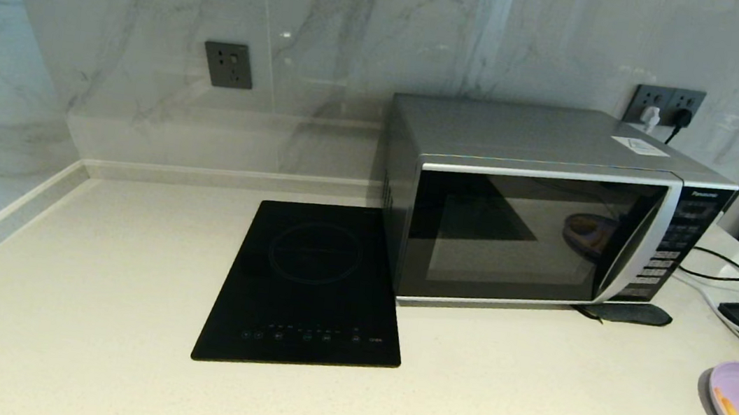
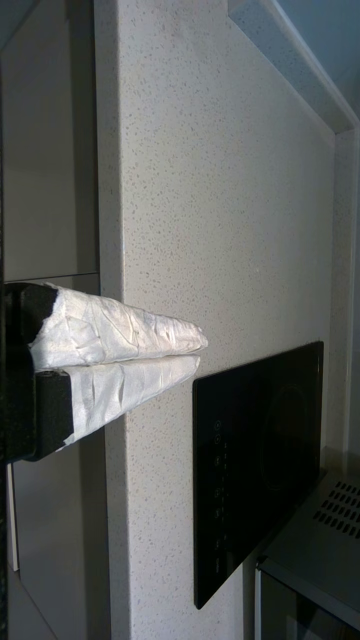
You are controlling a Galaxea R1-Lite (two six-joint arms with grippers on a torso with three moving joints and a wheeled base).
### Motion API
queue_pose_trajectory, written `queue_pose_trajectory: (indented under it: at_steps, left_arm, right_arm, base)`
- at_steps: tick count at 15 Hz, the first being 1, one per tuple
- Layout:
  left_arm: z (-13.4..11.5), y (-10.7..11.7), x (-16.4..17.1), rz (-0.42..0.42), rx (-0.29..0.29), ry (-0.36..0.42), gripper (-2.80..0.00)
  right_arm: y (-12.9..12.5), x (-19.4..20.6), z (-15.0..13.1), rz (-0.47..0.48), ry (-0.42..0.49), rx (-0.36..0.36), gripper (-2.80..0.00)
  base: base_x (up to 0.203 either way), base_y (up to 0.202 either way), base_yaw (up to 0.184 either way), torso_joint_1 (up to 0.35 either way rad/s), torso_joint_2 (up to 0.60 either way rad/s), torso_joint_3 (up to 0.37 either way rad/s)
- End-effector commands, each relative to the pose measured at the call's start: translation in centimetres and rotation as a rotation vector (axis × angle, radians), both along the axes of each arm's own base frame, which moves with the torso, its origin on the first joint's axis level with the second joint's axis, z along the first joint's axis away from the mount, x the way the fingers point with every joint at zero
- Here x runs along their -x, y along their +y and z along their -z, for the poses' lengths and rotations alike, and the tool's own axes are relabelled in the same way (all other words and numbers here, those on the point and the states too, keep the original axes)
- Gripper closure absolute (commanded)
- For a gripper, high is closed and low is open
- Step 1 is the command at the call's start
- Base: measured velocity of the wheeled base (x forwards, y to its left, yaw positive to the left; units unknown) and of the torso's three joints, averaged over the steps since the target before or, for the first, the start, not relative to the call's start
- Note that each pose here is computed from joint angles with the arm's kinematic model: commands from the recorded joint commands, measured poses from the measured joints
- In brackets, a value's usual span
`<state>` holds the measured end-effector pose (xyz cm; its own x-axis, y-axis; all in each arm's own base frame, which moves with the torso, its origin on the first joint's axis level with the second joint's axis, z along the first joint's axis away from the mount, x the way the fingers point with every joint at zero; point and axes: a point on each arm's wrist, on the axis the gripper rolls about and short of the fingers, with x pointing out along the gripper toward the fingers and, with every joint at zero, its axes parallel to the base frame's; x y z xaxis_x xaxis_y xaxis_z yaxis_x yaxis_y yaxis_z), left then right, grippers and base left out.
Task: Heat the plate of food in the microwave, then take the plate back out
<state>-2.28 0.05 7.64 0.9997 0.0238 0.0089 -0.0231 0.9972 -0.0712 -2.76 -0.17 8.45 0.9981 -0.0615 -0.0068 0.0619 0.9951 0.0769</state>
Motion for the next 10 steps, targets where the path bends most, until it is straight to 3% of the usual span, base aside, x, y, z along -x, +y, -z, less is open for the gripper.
queue_pose_trajectory:
  at_steps: [1,2,10]
  left_arm:
    - [-0.01,0.00,-0.01,-0.001,0.001,0.001,0.00]
    - [-0.01,0.00,-0.01,-0.001,0.001,0.001,0.00]
    - [-0.01,0.00,-0.01,-0.001,0.001,0.001,0.00]
  right_arm:
    - [0.05,-0.40,1.05,-0.023,0.028,-0.005,0.00]
    - [0.07,-0.49,0.89,-0.030,-0.008,-0.007,0.00]
    - [0.06,-0.50,0.93,-0.026,-0.006,-0.024,0.00]
  base:
    - [0.000,0.000,0.000,0.000,0.00,0.000]
    - [0.000,0.000,0.000,0.000,0.00,0.000]
    - [0.000,0.000,0.000,0.000,0.00,0.000]
